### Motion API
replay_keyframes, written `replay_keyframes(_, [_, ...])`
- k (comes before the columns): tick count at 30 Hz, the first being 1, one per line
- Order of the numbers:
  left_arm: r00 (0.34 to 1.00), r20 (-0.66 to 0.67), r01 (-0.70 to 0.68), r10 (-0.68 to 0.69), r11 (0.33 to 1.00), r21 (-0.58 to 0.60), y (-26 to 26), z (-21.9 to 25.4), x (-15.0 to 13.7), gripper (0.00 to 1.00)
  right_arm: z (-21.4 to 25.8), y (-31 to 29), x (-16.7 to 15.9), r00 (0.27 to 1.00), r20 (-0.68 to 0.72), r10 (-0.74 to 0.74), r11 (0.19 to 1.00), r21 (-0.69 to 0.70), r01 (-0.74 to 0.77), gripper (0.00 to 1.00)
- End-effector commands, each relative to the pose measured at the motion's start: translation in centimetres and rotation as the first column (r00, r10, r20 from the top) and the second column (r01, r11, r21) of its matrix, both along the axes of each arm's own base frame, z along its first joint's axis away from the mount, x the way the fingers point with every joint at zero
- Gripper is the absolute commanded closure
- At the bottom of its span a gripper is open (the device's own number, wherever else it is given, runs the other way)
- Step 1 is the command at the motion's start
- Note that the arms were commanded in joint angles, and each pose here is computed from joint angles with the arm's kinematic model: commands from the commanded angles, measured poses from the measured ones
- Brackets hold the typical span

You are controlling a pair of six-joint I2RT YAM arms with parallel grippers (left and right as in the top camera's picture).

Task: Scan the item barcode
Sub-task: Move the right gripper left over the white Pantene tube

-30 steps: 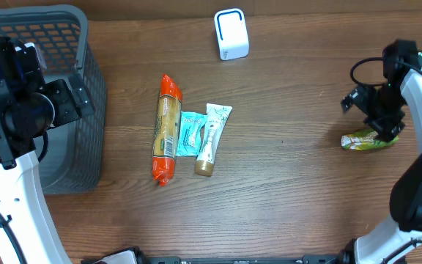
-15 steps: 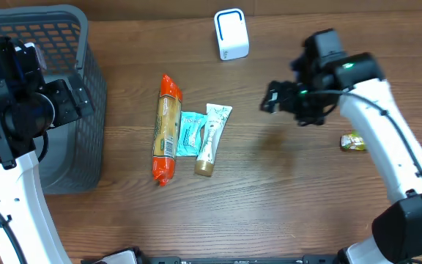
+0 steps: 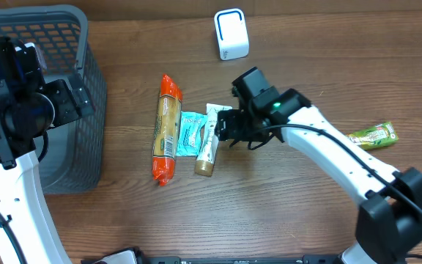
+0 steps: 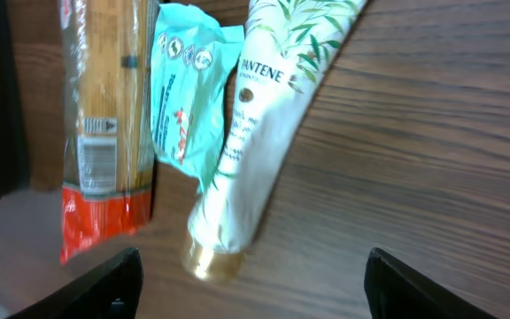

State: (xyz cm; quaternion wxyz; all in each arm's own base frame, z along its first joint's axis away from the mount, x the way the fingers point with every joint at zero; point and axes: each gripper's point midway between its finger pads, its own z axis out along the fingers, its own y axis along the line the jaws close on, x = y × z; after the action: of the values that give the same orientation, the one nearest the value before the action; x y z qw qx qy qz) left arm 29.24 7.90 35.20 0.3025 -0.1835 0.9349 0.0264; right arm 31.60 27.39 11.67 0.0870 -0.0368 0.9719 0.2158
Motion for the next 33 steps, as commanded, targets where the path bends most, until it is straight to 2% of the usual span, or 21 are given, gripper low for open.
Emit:
replay_keyframes(1, [1.000, 0.003, -0.003, 0.003, 1.000, -0.010, -0.1, 0.0, 0.1, 0.00, -3.0, 1.4, -0.3, 0.998, -0.046, -0.034, 0.999, -0.034, 0.033, 0.22])
replay_keyframes(4, [1.000, 0.003, -0.003, 0.003, 1.000, -0.010, -0.1, -0.1, 0.1, 0.00, -5.1, 2.9, -0.8, 0.997, -0.070, -0.038, 0.998, -0.049, 0.034, 0.23])
replay_keyframes(8, [1.000, 0.003, -0.003, 0.003, 1.000, -0.010, -0.1, 0.0, 0.1, 0.00, -7.2, 3.2, -1.0, 0.994, -0.086, -0.070, 0.994, -0.091, 0.062, 0.30])
replay_keyframes(10, [1.000, 0.003, -0.003, 0.003, 1.000, -0.010, -0.1, -0.1, 0.1, 0.00, -8.9, 2.9, -1.0, 0.991, -0.097, -0.090, 0.988, -0.138, 0.076, 0.38])
replay_keyframes(14, [1.000, 0.003, -0.003, 0.003, 1.000, -0.010, -0.1, -0.1, 0.1, 0.00, -9.0, 1.0, -1.0, 0.983, -0.109, -0.147, 0.971, -0.208, 0.122, 0.48])
replay_keyframes(17, [1.000, 0.003, -0.003, 0.003, 1.000, -0.010, -0.1, -0.1, 0.1, 0.00, -8.4, -1.6, -0.7, 0.976, -0.122, -0.179, 0.951, -0.275, 0.140, 0.65])
replay_keyframes(20, [1.000, 0.003, -0.003, 0.003, 1.000, -0.010, -0.1, 0.0, 0.1, 0.00, -8.4, -3.0, -0.3, 0.988, -0.124, -0.087, 0.955, -0.292, 0.048, 0.65])
replay_keyframes(22, [1.000, 0.003, -0.003, 0.003, 1.000, -0.010, -0.1, 0.0, 0.1, 0.00, -8.3, -3.4, -0.3, 0.989, -0.117, 0.095, 0.952, -0.281, -0.125, 0.58])
replay_keyframes(25, [1.000, 0.003, -0.003, 0.003, 1.000, -0.010, -0.1, -0.1, 0.1, 0.00, -8.1, -3.5, -0.3, 0.970, -0.101, 0.220, 0.926, -0.292, -0.240, 0.42])
replay_keyframes(28, [1.000, 0.003, -0.003, 0.003, 1.000, -0.010, -0.1, -0.1, 0.1, 0.00, -7.6, -3.4, -0.1, 0.968, -0.092, 0.231, 0.919, -0.306, -0.249, 0.34])
replay_keyframes(33, [1.000, 0.003, -0.003, 0.003, 1.000, -0.010, -0.1, -0.1, 0.1, 0.00, -7.1, -3.0, -0.3, 0.971, -0.093, 0.218, 0.923, -0.304, -0.236, 0.34])
